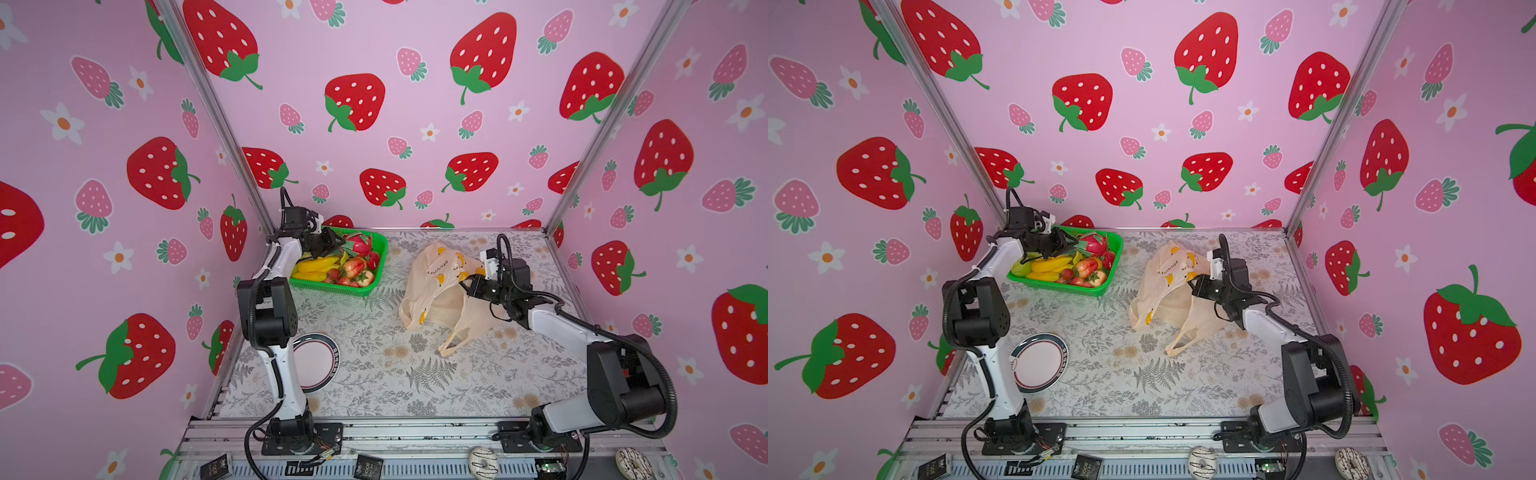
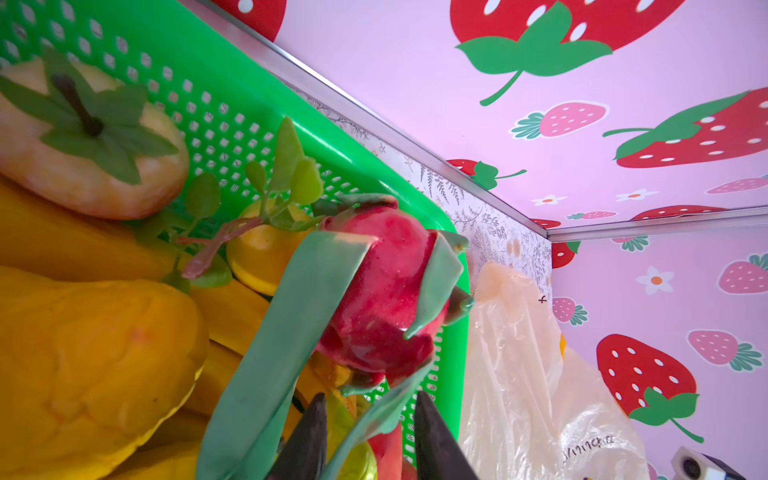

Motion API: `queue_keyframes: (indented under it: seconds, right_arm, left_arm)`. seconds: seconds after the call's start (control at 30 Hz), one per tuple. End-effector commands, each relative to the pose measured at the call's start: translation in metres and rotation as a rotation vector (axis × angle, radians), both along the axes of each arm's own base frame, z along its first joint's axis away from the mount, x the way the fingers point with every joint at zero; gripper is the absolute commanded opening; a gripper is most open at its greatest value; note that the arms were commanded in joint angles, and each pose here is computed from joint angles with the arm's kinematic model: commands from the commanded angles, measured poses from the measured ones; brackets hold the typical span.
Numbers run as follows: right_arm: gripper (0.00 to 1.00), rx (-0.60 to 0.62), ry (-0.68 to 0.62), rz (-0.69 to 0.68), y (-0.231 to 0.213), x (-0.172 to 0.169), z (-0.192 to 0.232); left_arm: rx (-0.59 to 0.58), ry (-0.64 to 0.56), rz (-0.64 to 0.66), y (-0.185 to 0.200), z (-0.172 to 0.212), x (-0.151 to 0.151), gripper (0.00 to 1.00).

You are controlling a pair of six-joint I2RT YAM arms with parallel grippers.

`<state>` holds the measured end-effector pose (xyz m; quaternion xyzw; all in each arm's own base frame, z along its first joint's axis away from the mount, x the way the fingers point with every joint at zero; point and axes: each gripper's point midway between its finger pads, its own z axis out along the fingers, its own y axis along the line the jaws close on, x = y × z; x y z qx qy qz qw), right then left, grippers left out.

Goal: Place the fake fruits into the plastic bag and tie a complex knot
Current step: 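Close the left gripper on the pink dragon fruit in the green basket, then carry the dragon fruit with the left gripper over to the bag opening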

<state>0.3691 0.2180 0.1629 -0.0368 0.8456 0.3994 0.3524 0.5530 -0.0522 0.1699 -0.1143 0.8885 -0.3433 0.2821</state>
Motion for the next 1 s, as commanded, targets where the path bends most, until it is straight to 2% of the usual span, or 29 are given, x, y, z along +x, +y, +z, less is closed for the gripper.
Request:
queue_keyframes:
  seconds: [0.0, 0.23, 0.33, 0.37, 0.5, 0.6, 0.73, 0.87, 0.97]
  right_arm:
    - [0.05, -0.001, -0.014, 0.012, 0.002, 0.0, 0.001]
    - [0.05, -0.004, -0.011, 0.011, 0.002, -0.002, -0.001]
    - [0.05, -0.008, -0.01, 0.009, 0.001, -0.003, -0.001]
    - [0.05, -0.009, -0.013, 0.008, 0.0, -0.003, 0.0]
    - [0.05, -0.015, -0.021, 0.0, -0.002, -0.003, 0.005]
    - [0.05, -0.027, -0.027, -0.018, -0.005, -0.001, 0.009]
    - [0.05, -0.049, -0.025, -0.049, -0.01, 0.002, 0.014]
    - [0.07, -0.121, -0.029, -0.056, -0.017, 0.006, 0.02]
    - [0.08, -0.225, -0.013, -0.039, -0.024, 0.008, 0.019]
  left_arm:
    - [-0.025, -0.052, -0.022, -0.007, 0.017, 0.011, 0.32]
    - [-0.033, -0.059, -0.031, -0.008, 0.018, 0.013, 0.19]
    - [-0.034, -0.07, -0.033, -0.009, 0.021, 0.016, 0.07]
    - [-0.036, -0.074, -0.034, -0.009, 0.023, 0.016, 0.0]
    - [-0.056, -0.111, -0.049, -0.016, 0.04, 0.018, 0.0]
    - [-0.089, -0.182, -0.07, -0.026, 0.07, 0.019, 0.0]
    - [-0.152, -0.319, -0.115, -0.051, 0.131, 0.016, 0.0]
    - [-0.143, -0.416, -0.148, -0.076, 0.186, -0.004, 0.0]
    - [-0.121, -0.442, -0.144, -0.095, 0.208, -0.029, 0.0]
